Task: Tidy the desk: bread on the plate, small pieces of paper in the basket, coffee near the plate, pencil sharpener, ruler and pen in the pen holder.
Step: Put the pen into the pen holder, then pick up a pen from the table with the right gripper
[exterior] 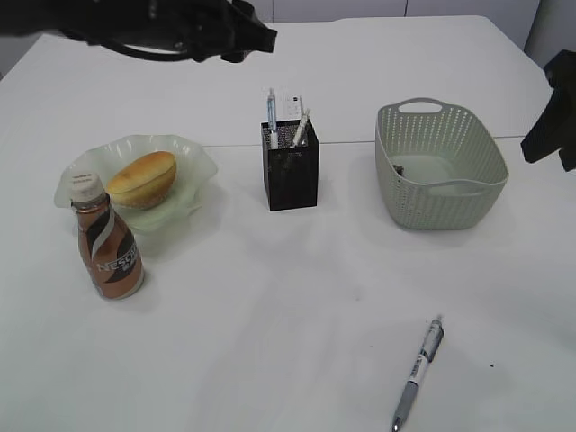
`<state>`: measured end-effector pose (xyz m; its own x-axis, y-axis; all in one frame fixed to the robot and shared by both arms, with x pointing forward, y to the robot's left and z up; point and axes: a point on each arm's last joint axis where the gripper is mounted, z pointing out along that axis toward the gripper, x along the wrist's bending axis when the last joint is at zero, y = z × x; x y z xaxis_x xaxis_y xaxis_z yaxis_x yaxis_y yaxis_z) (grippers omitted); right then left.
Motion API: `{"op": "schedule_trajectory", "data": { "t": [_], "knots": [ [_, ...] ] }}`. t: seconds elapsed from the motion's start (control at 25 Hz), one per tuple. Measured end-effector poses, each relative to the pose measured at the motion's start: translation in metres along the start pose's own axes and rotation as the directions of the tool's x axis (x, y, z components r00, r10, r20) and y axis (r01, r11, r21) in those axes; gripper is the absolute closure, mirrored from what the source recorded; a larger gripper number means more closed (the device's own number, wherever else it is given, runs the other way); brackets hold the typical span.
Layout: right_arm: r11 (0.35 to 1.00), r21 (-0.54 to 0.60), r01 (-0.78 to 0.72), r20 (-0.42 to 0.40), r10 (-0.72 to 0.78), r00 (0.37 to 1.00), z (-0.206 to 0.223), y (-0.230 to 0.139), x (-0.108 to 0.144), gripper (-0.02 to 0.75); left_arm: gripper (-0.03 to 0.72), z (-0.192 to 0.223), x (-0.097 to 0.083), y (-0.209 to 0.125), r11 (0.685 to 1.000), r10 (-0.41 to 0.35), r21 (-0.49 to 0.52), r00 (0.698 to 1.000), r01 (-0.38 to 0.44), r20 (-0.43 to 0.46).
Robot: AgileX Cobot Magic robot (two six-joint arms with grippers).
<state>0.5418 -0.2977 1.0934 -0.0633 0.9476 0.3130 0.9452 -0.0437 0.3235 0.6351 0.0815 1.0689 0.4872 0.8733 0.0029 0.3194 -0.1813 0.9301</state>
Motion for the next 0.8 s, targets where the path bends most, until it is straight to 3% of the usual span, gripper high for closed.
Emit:
{"op": "schedule_trajectory", "data": {
  "t": [0.2,0.36,0.48,0.68,0.72,0.8],
  "knots": [
    [1.0,-0.023,-0.003,-0.028,0.002,1.0,-0.008,-0.002,0.006,0.361,0.4,-0.042,0.022,0.019,0.994,-0.007,0.113,0.999,0.012,-0.047],
    [0.999,-0.029,0.015,-0.037,-0.017,0.999,-0.018,-0.008,0.013,0.361,0.4,-0.084,0.045,0.025,0.959,-0.09,0.259,0.989,0.119,-0.121],
    [0.999,-0.025,0.031,-0.048,-0.032,0.998,-0.02,-0.011,0.022,0.36,0.401,-0.118,0.062,0.028,0.905,-0.145,0.371,0.97,0.209,-0.194],
    [1.0,0.006,-0.002,-0.011,0.002,1.0,-0.016,-0.016,0.037,0.36,0.435,-0.175,0.084,0.02,0.753,-0.187,0.561,0.93,0.343,-0.317],
    [1.0,0.007,-0.015,0.011,0.015,1.0,-0.015,-0.016,0.038,0.36,0.44,-0.183,0.087,0.02,0.732,-0.191,0.578,0.923,0.361,-0.334],
    [0.998,-0.009,-0.059,0.066,0.059,0.996,-0.014,-0.015,0.037,0.36,0.445,-0.195,0.094,0.02,0.724,-0.187,0.575,0.911,0.381,-0.367]
  ]
}}
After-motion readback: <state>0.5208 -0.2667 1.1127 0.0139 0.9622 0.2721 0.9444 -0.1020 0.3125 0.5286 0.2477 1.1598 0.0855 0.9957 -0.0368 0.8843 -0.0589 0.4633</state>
